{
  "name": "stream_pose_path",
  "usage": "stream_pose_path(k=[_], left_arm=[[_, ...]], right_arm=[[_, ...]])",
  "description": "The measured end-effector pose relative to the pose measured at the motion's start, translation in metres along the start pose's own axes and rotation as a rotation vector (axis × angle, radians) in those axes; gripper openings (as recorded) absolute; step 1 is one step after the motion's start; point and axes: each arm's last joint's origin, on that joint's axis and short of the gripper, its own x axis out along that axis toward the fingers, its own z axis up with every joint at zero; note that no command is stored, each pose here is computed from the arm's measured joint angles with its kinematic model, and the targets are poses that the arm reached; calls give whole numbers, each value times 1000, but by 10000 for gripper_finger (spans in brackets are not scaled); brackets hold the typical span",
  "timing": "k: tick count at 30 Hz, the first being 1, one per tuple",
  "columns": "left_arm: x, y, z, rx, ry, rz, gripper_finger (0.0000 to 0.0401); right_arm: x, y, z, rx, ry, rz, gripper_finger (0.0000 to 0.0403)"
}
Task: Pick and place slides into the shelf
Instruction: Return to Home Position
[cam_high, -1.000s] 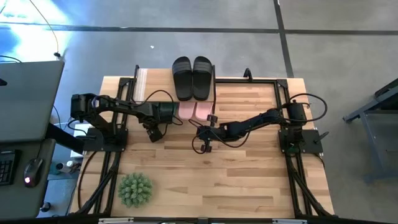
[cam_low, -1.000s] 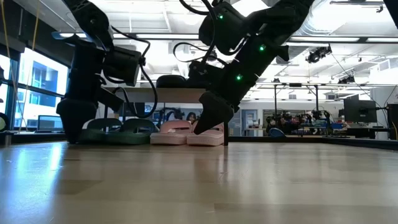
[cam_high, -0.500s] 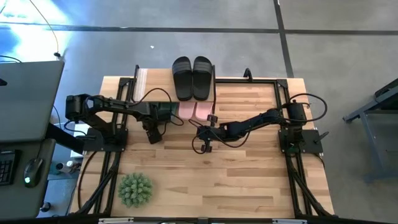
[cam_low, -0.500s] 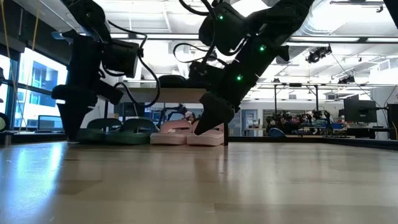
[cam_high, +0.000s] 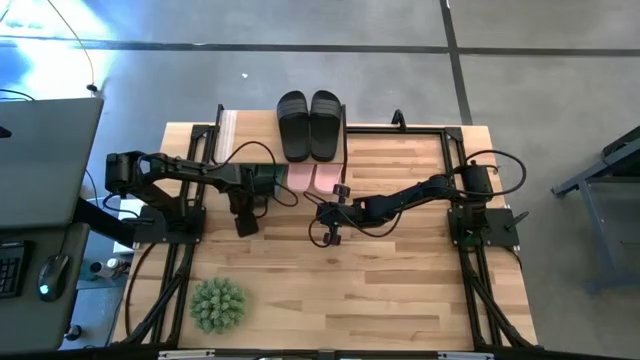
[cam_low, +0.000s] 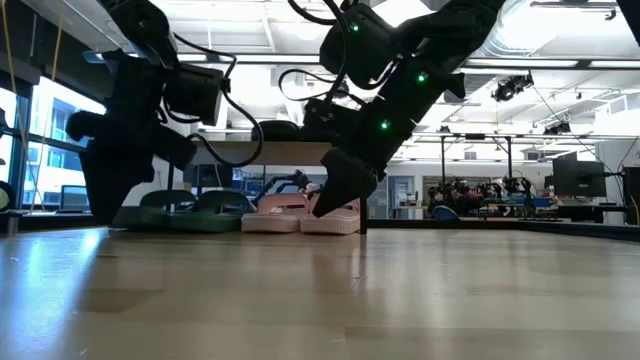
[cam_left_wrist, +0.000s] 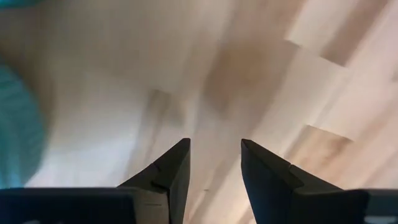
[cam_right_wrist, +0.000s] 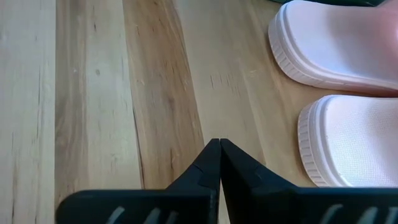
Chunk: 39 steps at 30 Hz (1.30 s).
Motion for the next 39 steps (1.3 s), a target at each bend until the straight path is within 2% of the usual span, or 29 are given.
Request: stream_pose_path(k=[5,11,15,19,29,32,34,37,39], left_arm=[[-2,-4,1,64,-18,-118,126],[-17,-9,1,156,-161,-209,126],[-33,-10,-3,185,-269,-221,126],[-49,-12,-10,213,-383,-227,126],[-85,-16,-27,287,-662,-247,127],[-91,-16,-31,298,-706,-248,127],[-94,-16,-33,303,-727,-248,127],[-96,-16,-35,308,-745,-249,127],[-98,-17,-34,312,-764,-249,127]], right_arm=[[0,0,-1,-1,7,1,0],[0,0,-1,-3,11,1,0],[0,0,-3,-10,28,14,0],[-5,1,0,-4,17,94,0],[-50,-6,14,-19,-45,121,0],[-60,-10,-2,-3,-80,142,0],[-69,-17,-17,51,-127,165,0],[-86,-27,-43,124,-249,214,0],[-99,-33,-55,168,-359,288,0]])
